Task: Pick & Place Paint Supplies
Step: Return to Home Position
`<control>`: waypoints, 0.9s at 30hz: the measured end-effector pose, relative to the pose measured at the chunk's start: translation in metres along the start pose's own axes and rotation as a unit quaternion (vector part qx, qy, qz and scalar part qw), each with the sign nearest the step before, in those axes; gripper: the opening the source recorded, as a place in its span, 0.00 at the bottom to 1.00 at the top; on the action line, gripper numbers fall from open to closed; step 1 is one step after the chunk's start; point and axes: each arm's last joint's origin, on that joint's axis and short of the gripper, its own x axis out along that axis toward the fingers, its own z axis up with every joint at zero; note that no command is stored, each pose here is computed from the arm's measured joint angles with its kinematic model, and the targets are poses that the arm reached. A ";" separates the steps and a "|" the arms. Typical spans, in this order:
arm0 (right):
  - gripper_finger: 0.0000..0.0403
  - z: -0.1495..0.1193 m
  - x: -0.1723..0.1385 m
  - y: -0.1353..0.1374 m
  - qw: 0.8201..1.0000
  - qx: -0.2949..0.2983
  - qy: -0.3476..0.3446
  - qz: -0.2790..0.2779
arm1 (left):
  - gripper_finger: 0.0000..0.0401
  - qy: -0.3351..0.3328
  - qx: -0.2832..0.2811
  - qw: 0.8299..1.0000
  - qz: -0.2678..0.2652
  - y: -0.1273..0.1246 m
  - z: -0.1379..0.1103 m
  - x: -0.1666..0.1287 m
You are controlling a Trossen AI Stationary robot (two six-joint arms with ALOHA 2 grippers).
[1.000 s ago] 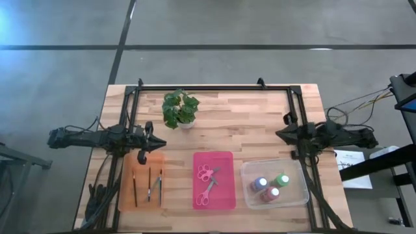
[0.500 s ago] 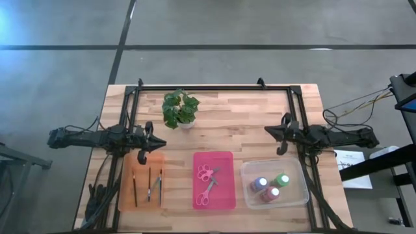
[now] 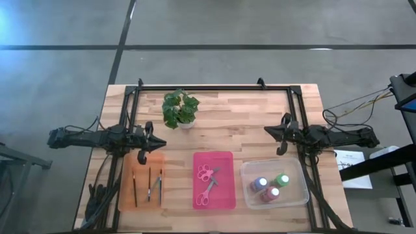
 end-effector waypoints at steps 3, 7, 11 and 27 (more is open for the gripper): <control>0.02 0.000 0.000 0.000 1.000 -0.005 0.000 0.000 | 0.13 0.000 0.000 1.000 0.000 0.000 0.000 0.000; 0.02 0.000 0.000 0.000 1.000 0.001 0.000 0.000 | 0.13 0.000 0.000 1.000 0.000 0.000 0.000 0.000; 0.02 0.000 0.000 0.000 1.000 -0.005 0.000 0.000 | 0.13 0.000 0.000 1.000 0.000 0.000 0.000 0.000; 0.02 0.000 0.000 0.000 1.000 0.000 0.000 0.000 | 0.13 0.000 0.000 1.000 0.000 0.000 0.000 0.000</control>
